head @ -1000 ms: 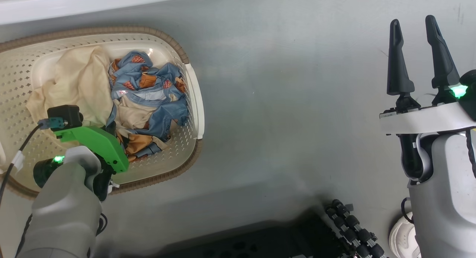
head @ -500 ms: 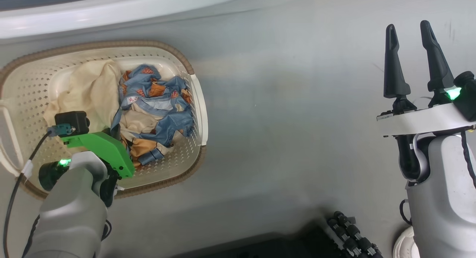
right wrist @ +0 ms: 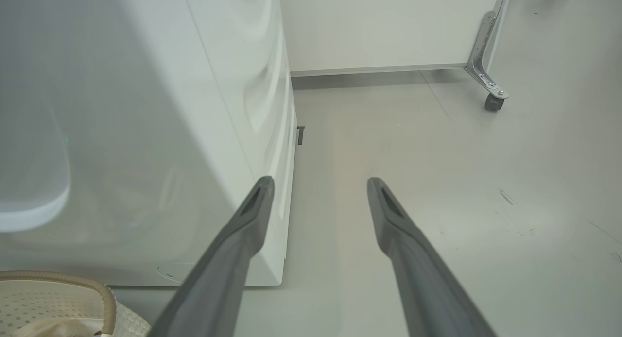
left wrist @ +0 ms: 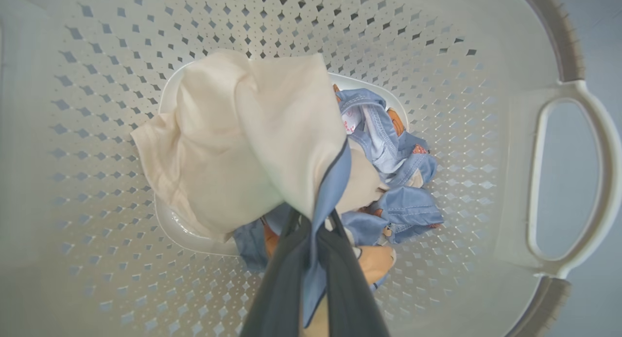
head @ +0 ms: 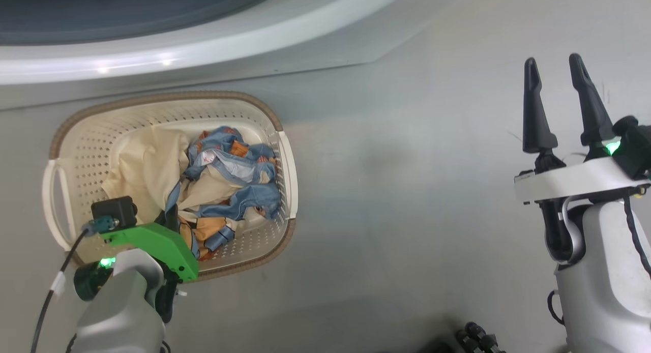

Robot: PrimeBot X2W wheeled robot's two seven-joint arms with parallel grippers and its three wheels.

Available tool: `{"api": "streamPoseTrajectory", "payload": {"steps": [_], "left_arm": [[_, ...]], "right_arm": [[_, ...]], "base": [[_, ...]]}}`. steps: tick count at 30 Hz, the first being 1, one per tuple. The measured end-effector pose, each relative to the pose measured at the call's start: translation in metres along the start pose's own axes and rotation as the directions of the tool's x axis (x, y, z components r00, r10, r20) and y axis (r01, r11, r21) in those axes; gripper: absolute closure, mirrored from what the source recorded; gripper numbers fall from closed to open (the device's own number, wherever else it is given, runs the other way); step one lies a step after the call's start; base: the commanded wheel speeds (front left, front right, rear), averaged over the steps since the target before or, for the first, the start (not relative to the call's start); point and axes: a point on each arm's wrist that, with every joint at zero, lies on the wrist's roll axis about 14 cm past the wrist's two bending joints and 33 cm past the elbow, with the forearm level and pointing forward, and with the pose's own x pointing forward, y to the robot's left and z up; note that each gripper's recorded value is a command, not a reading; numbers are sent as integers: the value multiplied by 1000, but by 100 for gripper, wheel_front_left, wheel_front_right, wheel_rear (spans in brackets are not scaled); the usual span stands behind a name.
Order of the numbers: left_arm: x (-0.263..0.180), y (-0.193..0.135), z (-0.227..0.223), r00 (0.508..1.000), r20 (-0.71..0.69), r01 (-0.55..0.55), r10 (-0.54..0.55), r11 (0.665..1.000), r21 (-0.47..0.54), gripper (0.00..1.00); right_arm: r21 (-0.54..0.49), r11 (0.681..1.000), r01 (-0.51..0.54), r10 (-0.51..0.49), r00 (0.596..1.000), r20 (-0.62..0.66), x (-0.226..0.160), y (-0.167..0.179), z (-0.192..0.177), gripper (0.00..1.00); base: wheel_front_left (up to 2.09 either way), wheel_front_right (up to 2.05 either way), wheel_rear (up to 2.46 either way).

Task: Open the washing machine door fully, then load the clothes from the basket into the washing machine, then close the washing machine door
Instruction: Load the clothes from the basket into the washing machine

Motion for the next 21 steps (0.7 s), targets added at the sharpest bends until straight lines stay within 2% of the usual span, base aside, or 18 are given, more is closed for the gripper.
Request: {"api": "streamPoseTrajectory", "payload": {"steps": [21], "left_arm": [[-81, -12, 37, 972, 231, -24, 30, 999, -27, 100]], "right_arm": [[-3, 999, -40, 40, 996, 75, -49, 13, 49, 0]], "base": [[0, 0, 0]]}}
